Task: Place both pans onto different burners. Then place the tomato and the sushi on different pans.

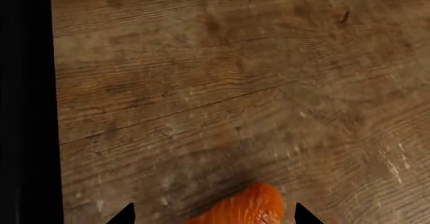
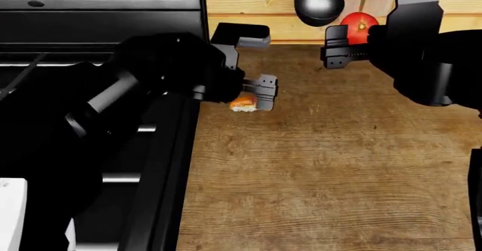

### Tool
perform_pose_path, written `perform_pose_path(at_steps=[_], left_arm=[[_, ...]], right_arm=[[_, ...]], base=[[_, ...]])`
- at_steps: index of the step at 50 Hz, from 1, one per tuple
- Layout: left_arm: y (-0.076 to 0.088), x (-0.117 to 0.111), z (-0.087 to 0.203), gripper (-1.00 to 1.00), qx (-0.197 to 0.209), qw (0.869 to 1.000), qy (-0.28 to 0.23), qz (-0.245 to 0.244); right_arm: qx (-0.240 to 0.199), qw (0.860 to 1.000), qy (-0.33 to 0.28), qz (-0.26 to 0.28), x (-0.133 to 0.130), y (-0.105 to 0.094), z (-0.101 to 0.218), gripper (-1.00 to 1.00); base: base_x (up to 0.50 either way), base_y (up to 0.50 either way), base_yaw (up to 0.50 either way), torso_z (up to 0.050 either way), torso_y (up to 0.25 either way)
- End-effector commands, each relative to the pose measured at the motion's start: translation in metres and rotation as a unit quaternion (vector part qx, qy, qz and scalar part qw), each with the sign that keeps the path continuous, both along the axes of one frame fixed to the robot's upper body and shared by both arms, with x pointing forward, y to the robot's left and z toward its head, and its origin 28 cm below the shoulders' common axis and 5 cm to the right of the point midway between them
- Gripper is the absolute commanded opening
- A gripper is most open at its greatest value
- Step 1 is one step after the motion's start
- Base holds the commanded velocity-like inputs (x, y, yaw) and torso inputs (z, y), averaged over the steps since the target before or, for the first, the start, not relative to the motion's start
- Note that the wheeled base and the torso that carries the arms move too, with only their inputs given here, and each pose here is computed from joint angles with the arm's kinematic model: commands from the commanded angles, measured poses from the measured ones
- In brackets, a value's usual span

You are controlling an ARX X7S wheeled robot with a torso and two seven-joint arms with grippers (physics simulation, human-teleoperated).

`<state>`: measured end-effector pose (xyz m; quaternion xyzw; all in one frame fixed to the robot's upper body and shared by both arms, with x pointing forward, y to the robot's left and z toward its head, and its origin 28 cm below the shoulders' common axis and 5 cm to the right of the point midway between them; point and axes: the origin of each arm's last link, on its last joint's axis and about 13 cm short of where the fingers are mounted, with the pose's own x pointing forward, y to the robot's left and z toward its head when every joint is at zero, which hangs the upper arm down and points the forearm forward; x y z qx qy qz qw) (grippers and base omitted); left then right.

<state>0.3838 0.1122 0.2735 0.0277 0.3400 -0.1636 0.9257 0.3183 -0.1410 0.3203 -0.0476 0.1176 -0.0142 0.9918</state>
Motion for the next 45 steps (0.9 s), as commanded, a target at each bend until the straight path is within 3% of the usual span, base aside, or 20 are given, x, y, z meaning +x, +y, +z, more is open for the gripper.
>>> perform_pose_path(at_steps=[1,19,37,45], left_arm=[[-0.012,-0.01,0.003,1.0,0.014,0.999,0.006,-0.032],[-0.004,-0.008,-0.02,1.0,0.058,0.998,0.032,-0.008],[0.004,-0.001,-0.021,1.0,0.066,0.997,0.007,-0.026],[0.006,0.001,-0.028,1.0,0.052,0.998,0.008,-0.046]], right_arm=[[-0.003,1.0,-0.002,-0.007,0.001,-0.003,0.0,-1.0],[-0.002,1.0,-0.002,-0.008,0.001,-0.004,-0.003,-1.0],[-0.001,1.0,-0.006,-0.009,0.002,-0.004,-0.003,-1.0],[0.002,1.0,-0.008,-0.007,0.003,-0.004,-0.005,-1.0]], base=[[0.0,0.0,0.0,0.0,0.0],[0.0,0.0,0.0,0.0,0.0],[0.0,0.0,0.0,0.0,0.0],[0.0,0.0,0.0,0.0,0.0]])
